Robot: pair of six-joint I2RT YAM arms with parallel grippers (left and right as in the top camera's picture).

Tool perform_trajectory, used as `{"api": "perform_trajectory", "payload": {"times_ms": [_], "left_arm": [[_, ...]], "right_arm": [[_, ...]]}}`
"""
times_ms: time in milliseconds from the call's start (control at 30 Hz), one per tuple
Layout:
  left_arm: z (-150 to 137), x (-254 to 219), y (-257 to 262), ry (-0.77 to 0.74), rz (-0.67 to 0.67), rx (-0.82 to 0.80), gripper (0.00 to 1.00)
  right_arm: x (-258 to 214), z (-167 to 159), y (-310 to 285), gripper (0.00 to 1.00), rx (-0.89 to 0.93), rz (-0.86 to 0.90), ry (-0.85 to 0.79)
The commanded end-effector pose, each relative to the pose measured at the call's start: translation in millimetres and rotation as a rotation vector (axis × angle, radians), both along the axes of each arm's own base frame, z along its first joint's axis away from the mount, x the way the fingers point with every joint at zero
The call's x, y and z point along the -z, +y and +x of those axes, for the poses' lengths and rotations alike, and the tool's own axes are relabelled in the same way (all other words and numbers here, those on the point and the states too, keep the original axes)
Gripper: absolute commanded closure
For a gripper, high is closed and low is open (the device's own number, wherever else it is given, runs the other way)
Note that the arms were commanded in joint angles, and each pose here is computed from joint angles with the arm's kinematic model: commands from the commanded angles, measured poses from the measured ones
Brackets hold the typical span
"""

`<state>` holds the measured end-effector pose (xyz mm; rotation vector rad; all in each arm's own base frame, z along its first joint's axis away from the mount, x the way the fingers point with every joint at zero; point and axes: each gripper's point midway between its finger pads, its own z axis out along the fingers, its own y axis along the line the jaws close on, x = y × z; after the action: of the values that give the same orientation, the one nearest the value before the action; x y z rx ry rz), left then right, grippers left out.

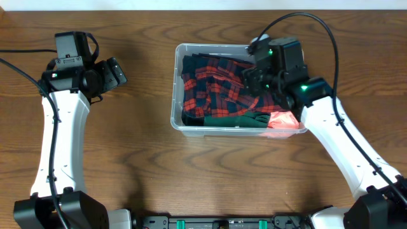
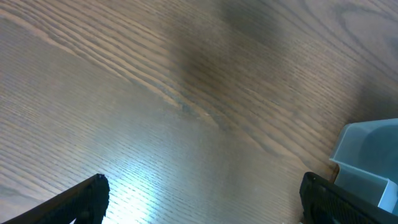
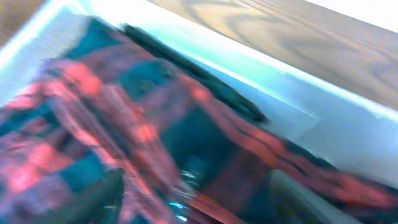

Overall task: Pack container
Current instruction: 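Press the plaid shirt down into the bin with the right gripper, then push the plaid shirt down along the bin's middle with the right gripper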

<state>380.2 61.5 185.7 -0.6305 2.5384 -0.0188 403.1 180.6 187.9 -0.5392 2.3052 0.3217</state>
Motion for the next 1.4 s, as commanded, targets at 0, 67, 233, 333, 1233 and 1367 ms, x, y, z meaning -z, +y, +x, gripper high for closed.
{"api": "perform_trajectory", "payload": {"times_ms": [0, 67, 233, 333, 1233, 1367], "left_arm": [[-0.8, -3.9, 3.8, -0.007, 0.013, -0.012, 0.02], [-0.8, -3.9, 3.9, -0.007, 0.014, -0.012, 0.02], [-0.8, -3.9, 3.9, -0.007, 0.014, -0.012, 0.02], [-0.8, -3.9, 3.9, -0.007, 0.014, -0.012, 0.02], [-0.8, -3.9, 3.9, -0.007, 0.014, -0.012, 0.02], [-0.8, -3.9, 3.8, -0.007, 0.013, -0.012, 0.02]], "right_arm": [[2.6, -11.6, 24.4, 0.71, -0.114, 0.047, 0.022], [5.4, -12.5, 27.0, 0.91, -0.124, 0.041, 0.026], [25.9, -16.2, 36.8, 0.99, -0.148, 0.026, 0.077], [44.9, -21.2, 47.3, 0.99, -0.174, 0.011, 0.123], [48.2, -40.2, 73.7, 0.98, -0.29, -0.035, 0.122], [25.9, -48.9, 68.7, 0.97, -0.29, -0.025, 0.096]]}}
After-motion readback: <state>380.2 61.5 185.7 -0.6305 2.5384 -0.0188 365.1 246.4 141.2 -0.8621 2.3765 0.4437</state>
